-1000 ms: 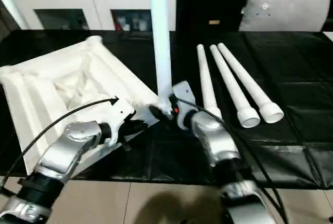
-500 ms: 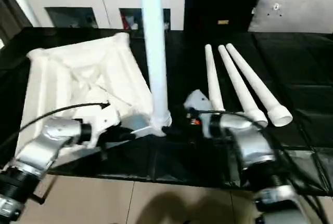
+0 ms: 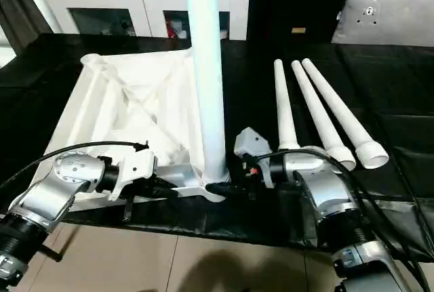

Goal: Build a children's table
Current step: Rotate leg to tighten

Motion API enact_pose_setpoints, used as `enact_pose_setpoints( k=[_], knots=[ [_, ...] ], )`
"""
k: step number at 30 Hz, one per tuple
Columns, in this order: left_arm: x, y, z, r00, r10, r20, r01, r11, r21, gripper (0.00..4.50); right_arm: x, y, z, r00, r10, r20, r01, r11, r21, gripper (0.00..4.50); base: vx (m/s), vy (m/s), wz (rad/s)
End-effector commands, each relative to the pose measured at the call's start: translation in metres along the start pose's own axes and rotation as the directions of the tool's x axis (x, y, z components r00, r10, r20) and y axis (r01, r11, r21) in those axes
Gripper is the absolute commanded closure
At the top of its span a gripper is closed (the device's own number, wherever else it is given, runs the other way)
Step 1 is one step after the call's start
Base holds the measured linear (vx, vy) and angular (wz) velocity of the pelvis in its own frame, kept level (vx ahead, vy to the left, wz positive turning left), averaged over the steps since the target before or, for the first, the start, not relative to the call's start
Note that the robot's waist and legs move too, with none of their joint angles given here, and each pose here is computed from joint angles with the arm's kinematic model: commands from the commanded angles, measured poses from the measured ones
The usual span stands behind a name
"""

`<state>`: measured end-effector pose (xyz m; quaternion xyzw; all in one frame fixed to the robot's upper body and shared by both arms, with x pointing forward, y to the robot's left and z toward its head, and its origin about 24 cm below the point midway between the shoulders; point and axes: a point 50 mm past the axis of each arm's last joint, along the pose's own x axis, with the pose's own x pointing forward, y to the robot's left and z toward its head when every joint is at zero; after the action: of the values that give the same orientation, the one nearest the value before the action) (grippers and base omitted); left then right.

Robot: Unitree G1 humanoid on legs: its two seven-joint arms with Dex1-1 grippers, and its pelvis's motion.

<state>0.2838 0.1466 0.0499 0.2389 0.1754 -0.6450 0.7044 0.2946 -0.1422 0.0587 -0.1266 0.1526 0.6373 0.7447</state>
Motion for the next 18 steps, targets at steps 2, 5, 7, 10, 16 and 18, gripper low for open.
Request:
enact_pose_setpoints(
  k=[2,5,7,10,16,18],
  knots=[
    [0.002,0.0,0.002,0.999,-0.038,-0.022,0.039,0.999,0.037,4.5,0.003,0.002,0.0,0.999,0.029,0.014,-0.029,0.999,0.018,1.0,0.0,0.0,0.0],
    [0.002,-0.001,0.001,0.999,-0.043,-0.025,0.043,0.998,0.037,4.5,0.004,0.003,-0.001,0.999,0.031,0.018,-0.032,0.999,0.029,1.27,0.0,0.0,0.0],
    [0.002,-0.002,0.0,0.999,-0.045,-0.025,0.045,0.998,0.036,4.5,0.004,0.003,-0.002,0.999,0.036,0.02,-0.036,0.999,0.033,1.44,0.0,0.0,0.0],
    [0.002,-0.002,-0.001,0.999,-0.048,-0.025,0.049,0.998,0.035,4.5,0.004,0.006,-0.003,0.998,0.054,0.023,-0.055,0.998,0.042,1.68,0.0,0.0,0.0],
    [0.002,-0.005,-0.003,0.999,-0.042,-0.005,0.042,0.999,0.006,4.5,0.008,0.013,-0.009,0.998,0.06,0.023,-0.062,0.995,0.077,1.79,0.0,0.0,0.0],
    [0.003,-0.005,-0.002,1.0,-0.014,0.017,0.015,1.0,-0.027,4.5,0.014,0.013,-0.011,0.999,0.016,0.029,-0.019,0.994,0.112,1.81,0.0,0.0,0.0]
  ],
)
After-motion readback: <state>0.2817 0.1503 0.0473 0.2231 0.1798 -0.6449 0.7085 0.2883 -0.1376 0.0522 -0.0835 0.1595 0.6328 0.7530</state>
